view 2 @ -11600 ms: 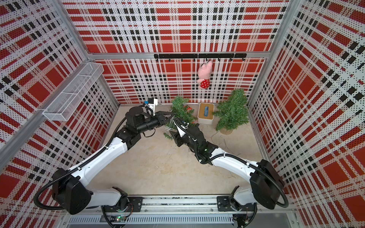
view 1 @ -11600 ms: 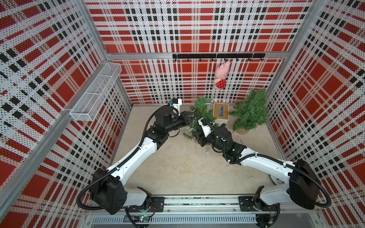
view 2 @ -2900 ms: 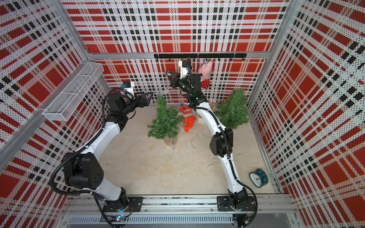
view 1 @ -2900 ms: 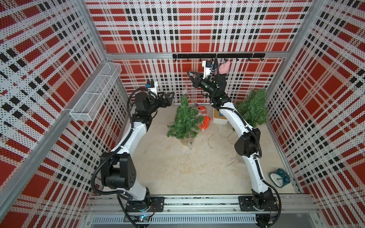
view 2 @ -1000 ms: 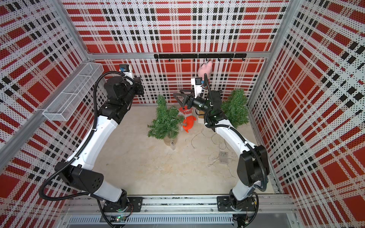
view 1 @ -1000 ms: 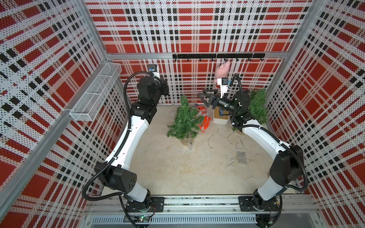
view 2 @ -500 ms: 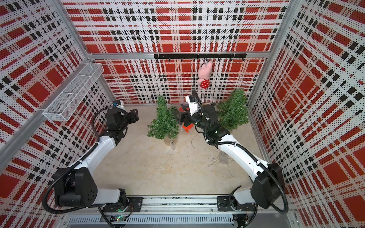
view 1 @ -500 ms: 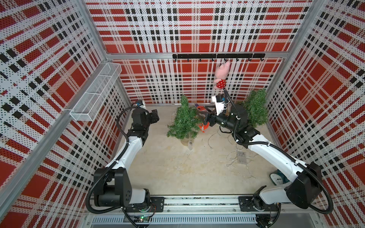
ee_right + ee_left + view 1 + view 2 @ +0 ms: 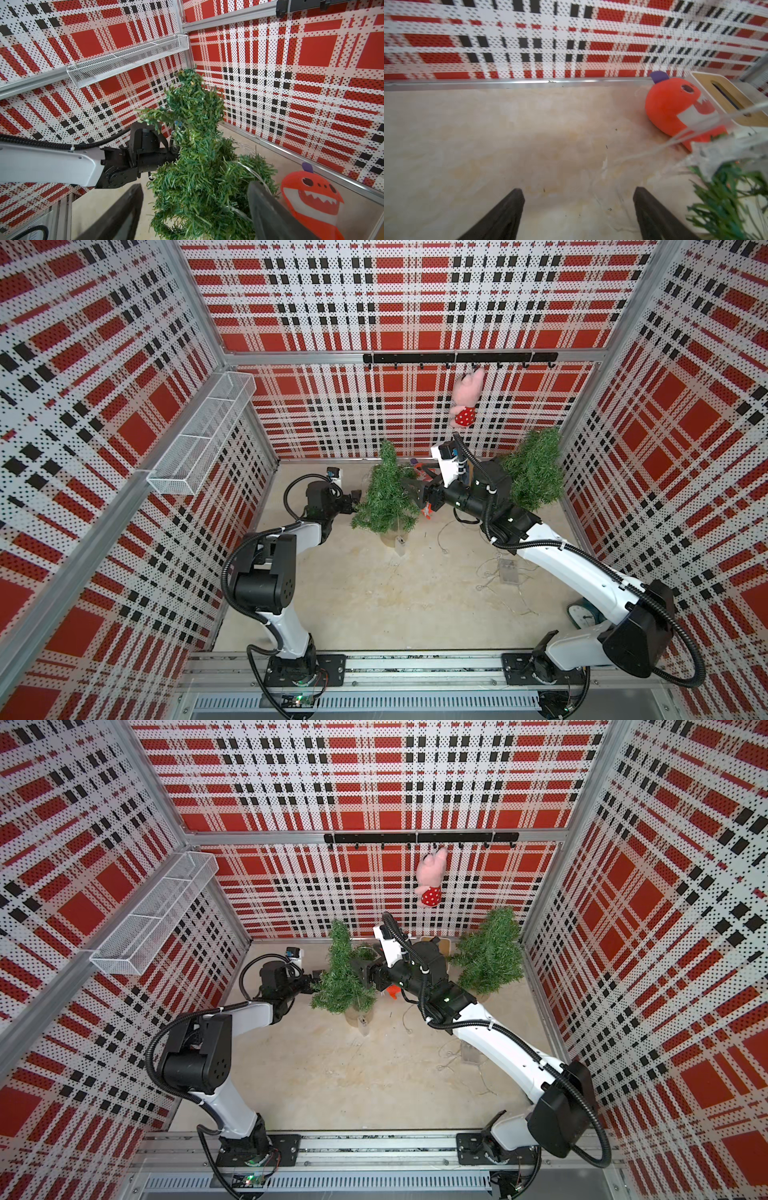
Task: Wrap string light around the christmas tree
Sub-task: Wrap the light string around the Christmas tree.
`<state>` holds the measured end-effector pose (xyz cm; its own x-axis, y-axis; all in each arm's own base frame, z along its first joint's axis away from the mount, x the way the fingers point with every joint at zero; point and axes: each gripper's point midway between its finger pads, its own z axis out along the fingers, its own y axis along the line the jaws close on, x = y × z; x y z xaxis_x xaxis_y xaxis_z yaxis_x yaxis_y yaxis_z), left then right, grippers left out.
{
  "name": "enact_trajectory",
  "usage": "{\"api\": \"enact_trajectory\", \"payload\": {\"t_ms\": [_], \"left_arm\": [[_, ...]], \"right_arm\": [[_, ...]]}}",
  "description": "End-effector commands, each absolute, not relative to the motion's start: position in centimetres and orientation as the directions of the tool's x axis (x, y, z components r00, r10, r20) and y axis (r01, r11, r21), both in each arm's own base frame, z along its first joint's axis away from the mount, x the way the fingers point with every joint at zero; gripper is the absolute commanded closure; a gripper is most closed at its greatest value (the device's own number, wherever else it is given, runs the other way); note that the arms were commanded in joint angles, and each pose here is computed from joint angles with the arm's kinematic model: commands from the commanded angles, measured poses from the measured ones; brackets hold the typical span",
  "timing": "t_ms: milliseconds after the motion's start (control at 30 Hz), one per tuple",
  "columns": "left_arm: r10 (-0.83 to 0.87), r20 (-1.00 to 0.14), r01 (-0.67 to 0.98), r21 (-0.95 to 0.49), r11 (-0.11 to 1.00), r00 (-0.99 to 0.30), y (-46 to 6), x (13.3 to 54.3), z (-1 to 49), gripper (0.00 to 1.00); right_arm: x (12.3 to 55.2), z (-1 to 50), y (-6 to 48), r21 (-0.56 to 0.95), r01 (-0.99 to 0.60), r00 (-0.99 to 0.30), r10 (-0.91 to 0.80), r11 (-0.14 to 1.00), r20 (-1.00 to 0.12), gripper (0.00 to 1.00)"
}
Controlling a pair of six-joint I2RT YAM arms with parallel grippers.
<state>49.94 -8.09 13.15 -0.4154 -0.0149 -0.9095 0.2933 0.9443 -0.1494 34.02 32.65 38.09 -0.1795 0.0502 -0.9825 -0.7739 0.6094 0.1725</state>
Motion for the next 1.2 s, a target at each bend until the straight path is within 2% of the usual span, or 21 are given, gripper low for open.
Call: {"api": "enact_trajectory", "payload": {"t_ms": [0,233,300,367,467,533,567,600,733,867,1000,1167], "left_arm": [[0.062,-0.944,0.473,-0.105,0.875,-0.324,-11.1,50.7,15.2,0.14],[0.127,-0.936,0.522,-0.067,0.851,-0.328,-12.7,52.5,15.0,0.2],[0.14,-0.941,0.539,-0.05,0.841,-0.307,-13.5,53.5,15.3,0.23],[0.143,-0.941,0.56,-0.056,0.827,-0.306,-14.3,54.4,15.2,0.33],[0.127,-0.926,0.488,-0.068,0.87,-0.356,-12.5,55.6,15.9,0.68],[0.002,-0.932,0.355,-0.136,0.925,-0.363,-9.2,55.9,19.2,0.9],[-0.066,-0.933,0.297,-0.179,0.938,-0.354,-7.3,55.9,21.1,0.97],[-0.125,-0.932,0.256,-0.22,0.941,-0.341,-5.9,55.7,23.3,0.99],[-0.142,-0.959,0.2,-0.194,0.96,-0.247,-4.3,53.7,33.0,0.99],[-0.117,-0.964,0.178,-0.162,0.971,-0.24,-5.1,52.0,38.0,0.99],[-0.129,-0.956,0.078,-0.154,0.985,-0.262,-3.9,49.4,39.7,0.99],[-0.155,-0.944,0.099,-0.191,0.977,-0.291,-4.4,47.0,36.0,0.92]], "right_arm": [[34.0,37.9,32.3,0.142,-0.77,-0.159,0.028,0.622,-0.987,0.17],[34.6,37.4,32.9,0.149,-0.772,-0.17,0.025,0.618,-0.985,0.18],[34.6,37.4,33.0,0.152,-0.774,-0.171,0.029,0.615,-0.985,0.18],[34.8,37.3,33.1,0.155,-0.773,-0.175,0.029,0.615,-0.984,0.18],[35.0,37.3,33.3,0.165,-0.77,-0.187,0.029,0.617,-0.982,0.19],[34.9,37.3,33.3,0.175,-0.77,-0.192,0.039,0.614,-0.981,0.19],[34.9,37.2,33.3,0.178,-0.77,-0.193,0.042,0.613,-0.98,0.19],[35.0,36.9,33.3,0.182,-0.768,-0.198,0.043,0.613,-0.979,0.19],[35.6,36.0,34.2,0.211,-0.773,-0.226,0.05,0.598,-0.973,0.2],[35.9,35.0,35.2,0.243,-0.777,-0.252,0.067,0.58,-0.965,0.21],[36.1,34.2,35.4,0.251,-0.768,-0.266,0.062,0.59,-0.962,0.22],[35.1,35.4,34.7,0.249,-0.775,-0.253,0.076,0.581,-0.965,0.21]]}}
